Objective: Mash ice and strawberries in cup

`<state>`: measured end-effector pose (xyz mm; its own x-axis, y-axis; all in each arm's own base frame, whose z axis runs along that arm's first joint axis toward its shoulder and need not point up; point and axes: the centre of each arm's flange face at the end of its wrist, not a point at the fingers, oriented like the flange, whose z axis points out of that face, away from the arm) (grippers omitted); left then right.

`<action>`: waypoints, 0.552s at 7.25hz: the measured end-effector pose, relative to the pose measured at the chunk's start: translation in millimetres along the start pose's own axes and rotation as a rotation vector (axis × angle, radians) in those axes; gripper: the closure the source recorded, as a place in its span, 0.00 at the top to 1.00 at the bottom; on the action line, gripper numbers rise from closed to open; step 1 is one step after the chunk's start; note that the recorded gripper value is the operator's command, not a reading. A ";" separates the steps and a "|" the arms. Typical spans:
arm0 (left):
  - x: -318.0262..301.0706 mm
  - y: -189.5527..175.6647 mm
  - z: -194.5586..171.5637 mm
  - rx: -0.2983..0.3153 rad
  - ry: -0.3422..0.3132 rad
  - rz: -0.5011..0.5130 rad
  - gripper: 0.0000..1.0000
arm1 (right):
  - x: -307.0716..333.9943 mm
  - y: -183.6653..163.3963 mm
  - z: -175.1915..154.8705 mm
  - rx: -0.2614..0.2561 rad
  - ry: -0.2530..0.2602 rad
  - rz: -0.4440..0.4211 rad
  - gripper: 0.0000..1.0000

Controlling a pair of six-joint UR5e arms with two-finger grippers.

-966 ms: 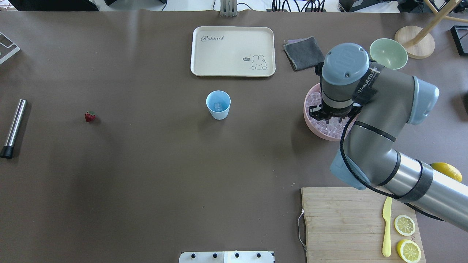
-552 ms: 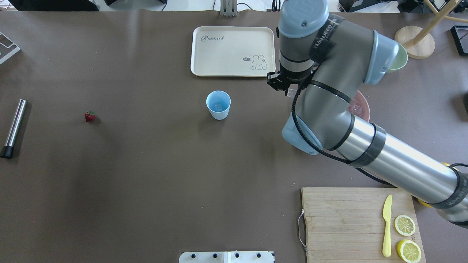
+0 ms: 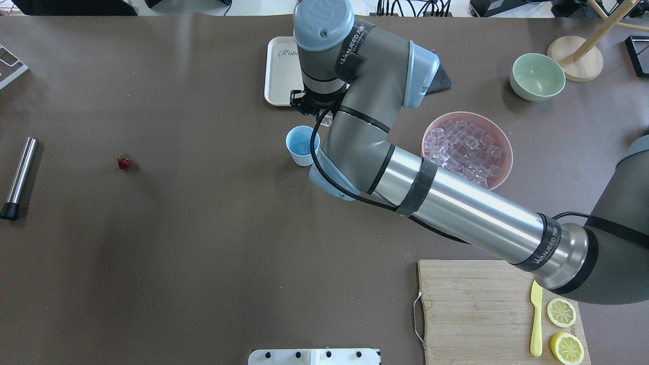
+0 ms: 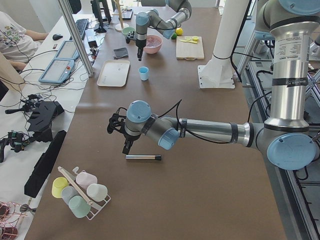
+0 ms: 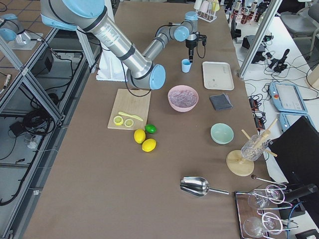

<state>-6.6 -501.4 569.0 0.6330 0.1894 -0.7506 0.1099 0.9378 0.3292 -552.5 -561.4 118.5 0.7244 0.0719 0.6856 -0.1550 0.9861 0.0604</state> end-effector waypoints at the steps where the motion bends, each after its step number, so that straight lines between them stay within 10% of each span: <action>1: -0.6 0.1 0.5 -0.001 0.000 -0.001 0.97 | -11.8 4.5 1.7 -0.001 -0.004 0.003 0.00; 4: -0.8 0.4 0.6 -0.001 0.000 -0.002 0.97 | -25.3 17.3 14.0 0.015 0.002 -0.004 0.04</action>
<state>-6.6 -501.4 570.1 0.6330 0.1873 -0.7512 0.1106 0.9385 0.3272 -583.0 -548.3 112.4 0.7266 0.0687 0.6836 -0.1623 0.9840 0.0736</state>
